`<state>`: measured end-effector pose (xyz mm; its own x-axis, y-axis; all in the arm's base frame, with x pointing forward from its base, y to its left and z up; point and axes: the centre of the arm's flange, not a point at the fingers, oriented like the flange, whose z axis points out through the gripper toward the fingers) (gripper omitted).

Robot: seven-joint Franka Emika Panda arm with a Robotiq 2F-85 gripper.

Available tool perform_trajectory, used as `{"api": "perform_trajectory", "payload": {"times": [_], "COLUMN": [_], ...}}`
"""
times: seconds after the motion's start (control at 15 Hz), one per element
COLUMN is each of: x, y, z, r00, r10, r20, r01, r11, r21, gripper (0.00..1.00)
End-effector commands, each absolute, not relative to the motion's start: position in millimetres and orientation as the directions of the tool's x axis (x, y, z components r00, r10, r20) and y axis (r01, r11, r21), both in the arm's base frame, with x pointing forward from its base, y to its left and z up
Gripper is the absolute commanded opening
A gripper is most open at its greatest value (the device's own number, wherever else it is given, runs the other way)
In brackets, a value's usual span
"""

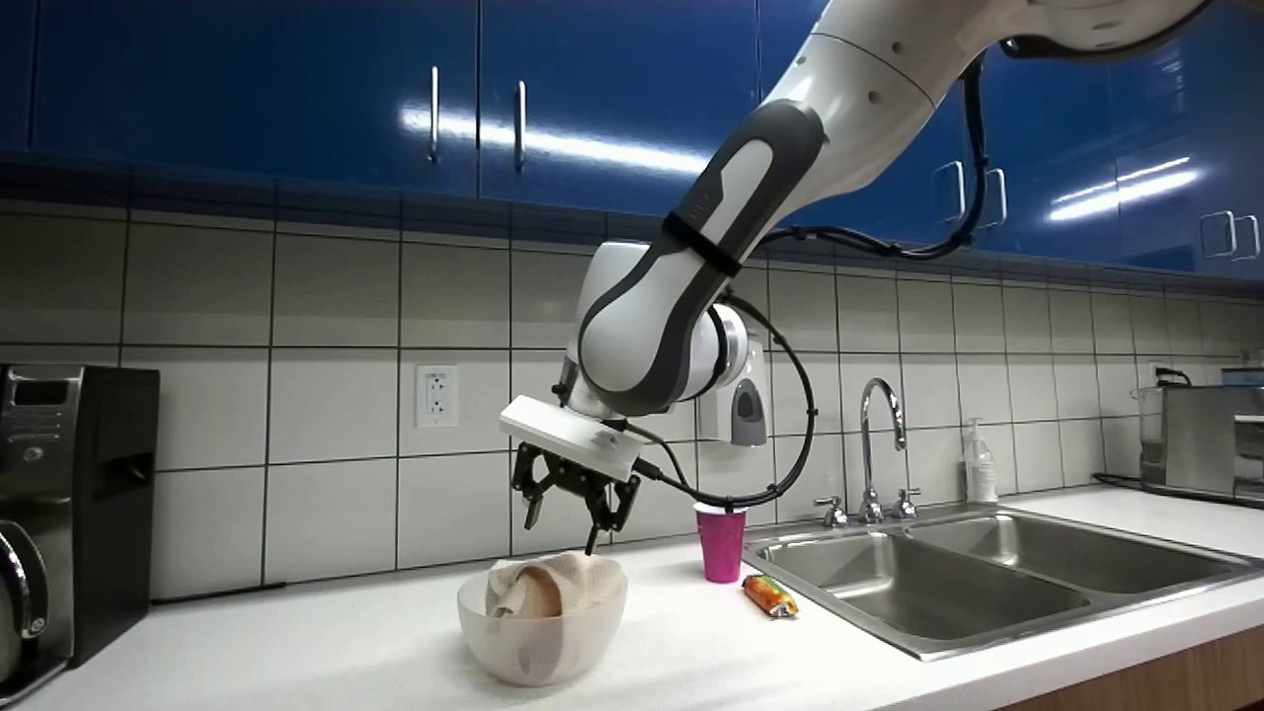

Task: Put the towel in the bowl

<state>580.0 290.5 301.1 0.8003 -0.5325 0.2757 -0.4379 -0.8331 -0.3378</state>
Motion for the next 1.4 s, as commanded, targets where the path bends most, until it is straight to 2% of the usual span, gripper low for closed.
{"api": "perform_trajectory", "payload": {"times": [0.0, 0.73, 1.33], "x": [569, 513, 457], "y": [288, 266, 212], "z": [321, 395, 446], "r00": [0.806, 0.888, 0.934], "r10": [-0.512, -0.381, -0.241], "r20": [0.297, 0.256, 0.266], "r01": [-0.409, -0.27, -0.143], "r11": [-0.844, -0.884, -0.93], "r21": [-0.347, -0.381, -0.34], "gripper": [1.0, 1.0, 1.0]}}
